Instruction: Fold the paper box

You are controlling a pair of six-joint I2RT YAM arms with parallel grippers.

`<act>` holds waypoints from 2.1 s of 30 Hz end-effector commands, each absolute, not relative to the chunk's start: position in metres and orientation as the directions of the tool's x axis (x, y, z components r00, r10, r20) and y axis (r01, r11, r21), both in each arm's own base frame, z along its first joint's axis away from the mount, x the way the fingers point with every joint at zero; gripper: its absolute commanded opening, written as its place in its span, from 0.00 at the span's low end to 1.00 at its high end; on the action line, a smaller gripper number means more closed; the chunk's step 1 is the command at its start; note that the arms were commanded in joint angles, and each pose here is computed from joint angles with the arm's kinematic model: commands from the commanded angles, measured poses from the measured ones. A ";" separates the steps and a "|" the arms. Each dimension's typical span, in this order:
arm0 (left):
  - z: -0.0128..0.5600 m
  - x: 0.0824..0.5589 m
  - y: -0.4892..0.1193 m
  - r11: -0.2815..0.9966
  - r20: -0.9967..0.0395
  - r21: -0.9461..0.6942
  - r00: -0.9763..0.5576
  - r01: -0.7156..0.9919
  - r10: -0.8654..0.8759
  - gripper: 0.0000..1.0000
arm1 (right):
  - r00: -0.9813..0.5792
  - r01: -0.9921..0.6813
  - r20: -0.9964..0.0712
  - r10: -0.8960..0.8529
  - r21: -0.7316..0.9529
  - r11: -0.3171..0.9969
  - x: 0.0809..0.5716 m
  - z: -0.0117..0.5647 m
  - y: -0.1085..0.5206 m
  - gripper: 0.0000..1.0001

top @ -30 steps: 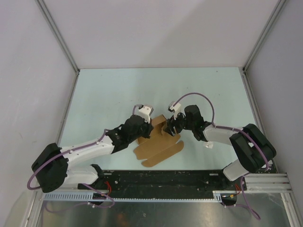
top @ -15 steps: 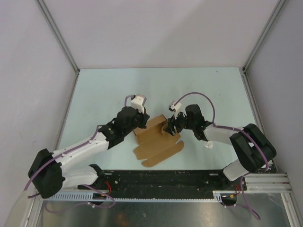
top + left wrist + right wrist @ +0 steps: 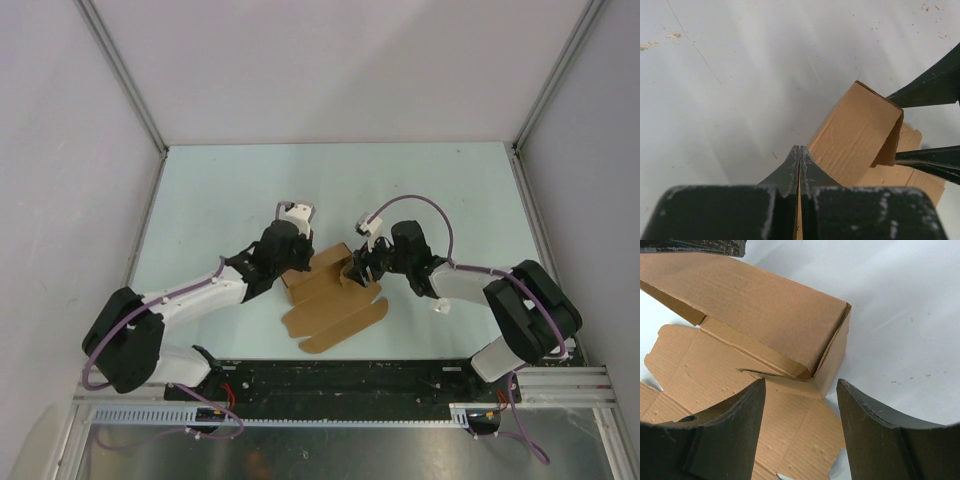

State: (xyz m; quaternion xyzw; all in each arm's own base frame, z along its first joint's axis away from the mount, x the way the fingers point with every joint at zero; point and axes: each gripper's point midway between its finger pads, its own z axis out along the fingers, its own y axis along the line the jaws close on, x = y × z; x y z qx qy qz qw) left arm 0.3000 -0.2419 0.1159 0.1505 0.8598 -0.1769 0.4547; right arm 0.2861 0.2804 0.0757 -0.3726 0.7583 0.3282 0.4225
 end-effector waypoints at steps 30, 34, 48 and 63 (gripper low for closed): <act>0.128 0.308 -0.256 0.842 -0.841 -0.254 -0.539 0.475 0.051 0.00 | -0.335 -0.827 -0.924 -0.183 0.195 0.527 0.307 0.073 0.304 0.38; 0.127 0.302 -0.257 0.830 -0.835 -0.271 -0.549 0.487 0.049 0.00 | -0.327 -0.816 -0.933 -0.151 0.198 0.543 0.311 0.078 0.309 0.33; 0.122 0.299 -0.255 0.833 -0.828 -0.274 -0.558 0.480 0.049 0.00 | -0.320 -0.814 -0.941 -0.113 0.212 0.540 0.314 0.076 0.319 0.11; 0.119 0.293 -0.248 0.841 -0.824 -0.274 -0.564 0.466 0.044 0.00 | -0.287 -0.838 -0.937 -0.199 0.144 0.526 0.306 0.085 0.310 0.31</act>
